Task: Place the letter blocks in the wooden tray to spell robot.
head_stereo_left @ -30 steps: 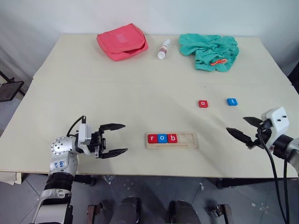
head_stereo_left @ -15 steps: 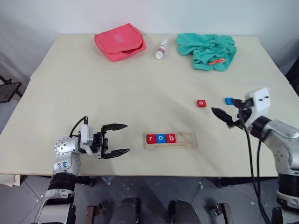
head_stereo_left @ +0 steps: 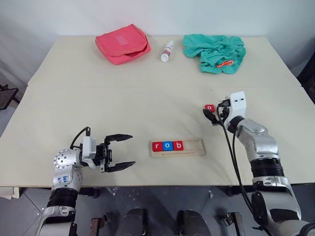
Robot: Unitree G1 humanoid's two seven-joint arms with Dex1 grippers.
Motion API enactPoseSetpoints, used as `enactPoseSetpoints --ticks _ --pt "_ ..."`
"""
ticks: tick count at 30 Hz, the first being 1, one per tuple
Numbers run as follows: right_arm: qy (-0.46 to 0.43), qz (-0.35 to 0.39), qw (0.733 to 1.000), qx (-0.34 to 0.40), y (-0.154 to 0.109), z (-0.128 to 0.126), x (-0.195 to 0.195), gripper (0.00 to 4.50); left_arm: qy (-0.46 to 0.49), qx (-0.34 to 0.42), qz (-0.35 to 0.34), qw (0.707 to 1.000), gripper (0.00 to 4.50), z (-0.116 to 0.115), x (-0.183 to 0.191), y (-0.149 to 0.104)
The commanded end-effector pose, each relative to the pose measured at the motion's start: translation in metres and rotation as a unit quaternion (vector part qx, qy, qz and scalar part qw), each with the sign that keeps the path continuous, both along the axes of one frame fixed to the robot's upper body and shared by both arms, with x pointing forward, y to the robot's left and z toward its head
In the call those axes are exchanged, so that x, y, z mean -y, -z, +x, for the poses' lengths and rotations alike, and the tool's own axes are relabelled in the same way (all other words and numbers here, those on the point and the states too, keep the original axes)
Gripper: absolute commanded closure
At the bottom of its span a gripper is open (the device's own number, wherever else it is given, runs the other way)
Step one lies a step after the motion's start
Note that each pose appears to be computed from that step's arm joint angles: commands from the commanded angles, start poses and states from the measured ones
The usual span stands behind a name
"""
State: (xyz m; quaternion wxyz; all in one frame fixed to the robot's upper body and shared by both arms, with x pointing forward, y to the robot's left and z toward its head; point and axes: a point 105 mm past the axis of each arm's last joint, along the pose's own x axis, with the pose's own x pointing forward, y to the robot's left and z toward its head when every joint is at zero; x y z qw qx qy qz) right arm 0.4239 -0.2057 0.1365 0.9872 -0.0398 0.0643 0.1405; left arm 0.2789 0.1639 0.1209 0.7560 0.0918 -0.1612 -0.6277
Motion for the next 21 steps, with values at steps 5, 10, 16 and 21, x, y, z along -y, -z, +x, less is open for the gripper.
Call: enactPoseSetpoints --ticks 5,10,16,21 --pt "0.006 0.003 1.0 0.018 -0.004 0.011 -0.012 0.02 -0.008 0.013 -0.004 1.0 0.0 -0.003 -0.001 -0.005" --pt "0.011 0.009 1.0 0.014 0.001 0.01 -0.016 0.88 -0.012 0.014 -0.005 1.0 0.0 -0.004 -0.001 -0.005" --pt "0.02 0.009 1.0 0.014 0.007 0.006 -0.019 3.03 -0.014 0.013 -0.006 1.0 0.0 -0.004 -0.002 -0.005" --pt "0.024 0.019 0.998 0.048 -0.017 -0.008 -0.021 3.04 -0.004 0.007 -0.004 1.0 0.0 -0.006 -0.002 -0.004"
